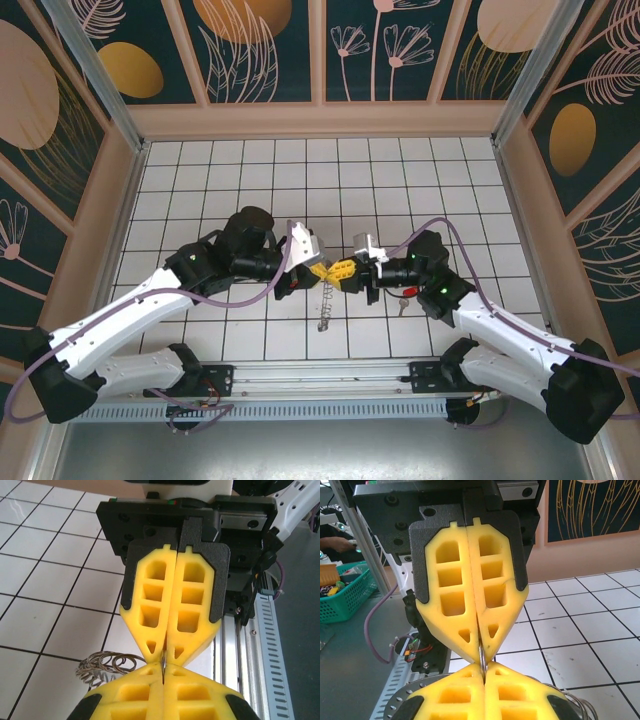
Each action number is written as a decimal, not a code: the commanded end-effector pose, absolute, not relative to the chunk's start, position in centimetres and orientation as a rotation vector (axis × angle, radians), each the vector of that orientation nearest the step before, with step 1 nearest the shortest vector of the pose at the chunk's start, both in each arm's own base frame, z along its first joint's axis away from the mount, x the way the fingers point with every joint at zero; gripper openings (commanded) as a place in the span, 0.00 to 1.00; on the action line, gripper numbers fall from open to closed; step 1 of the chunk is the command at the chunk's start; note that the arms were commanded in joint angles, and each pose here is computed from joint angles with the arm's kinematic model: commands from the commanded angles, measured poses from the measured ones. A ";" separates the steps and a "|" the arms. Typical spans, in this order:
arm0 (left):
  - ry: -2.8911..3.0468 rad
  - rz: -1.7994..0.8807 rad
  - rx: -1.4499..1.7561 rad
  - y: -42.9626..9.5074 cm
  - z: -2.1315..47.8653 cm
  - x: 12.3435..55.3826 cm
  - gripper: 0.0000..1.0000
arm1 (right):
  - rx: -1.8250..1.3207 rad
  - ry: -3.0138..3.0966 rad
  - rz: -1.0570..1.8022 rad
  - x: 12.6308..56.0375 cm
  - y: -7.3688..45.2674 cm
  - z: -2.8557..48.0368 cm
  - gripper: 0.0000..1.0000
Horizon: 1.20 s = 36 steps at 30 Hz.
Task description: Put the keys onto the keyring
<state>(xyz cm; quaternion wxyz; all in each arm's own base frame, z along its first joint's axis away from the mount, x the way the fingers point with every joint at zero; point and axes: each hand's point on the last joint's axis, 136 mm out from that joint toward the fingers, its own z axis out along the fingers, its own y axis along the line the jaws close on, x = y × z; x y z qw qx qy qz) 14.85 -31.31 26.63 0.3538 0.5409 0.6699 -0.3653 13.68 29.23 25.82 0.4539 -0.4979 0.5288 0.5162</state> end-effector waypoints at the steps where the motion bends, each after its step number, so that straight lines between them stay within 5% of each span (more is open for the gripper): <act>1: 1.515 -1.126 1.363 -31.8 30.7 12.5 0.14 | -1.186 1.198 1.264 13.8 29.2 28.8 0.00; 4: 1.476 -1.192 1.312 -31.9 30.6 12.1 0.27 | -1.163 1.121 1.321 13.1 29.1 30.6 0.00; 9: 1.434 -1.247 1.234 -31.8 30.7 12.0 0.31 | -1.155 0.998 1.389 11.9 28.7 32.5 0.00; 23: 1.402 -1.250 1.175 -31.9 31.3 12.6 0.02 | -1.089 0.826 1.484 10.3 27.5 33.9 0.00; 27: 1.427 -1.201 1.173 -32.0 31.2 13.3 0.00 | -1.100 0.834 1.485 10.4 27.7 33.8 0.00; 31: 1.488 -1.129 1.213 -31.9 30.8 13.8 0.00 | -1.100 0.992 1.374 12.6 28.8 32.4 0.19; 36: 1.556 -1.064 1.301 -31.9 29.7 13.9 0.00 | -1.106 1.156 1.216 14.7 29.3 30.8 0.22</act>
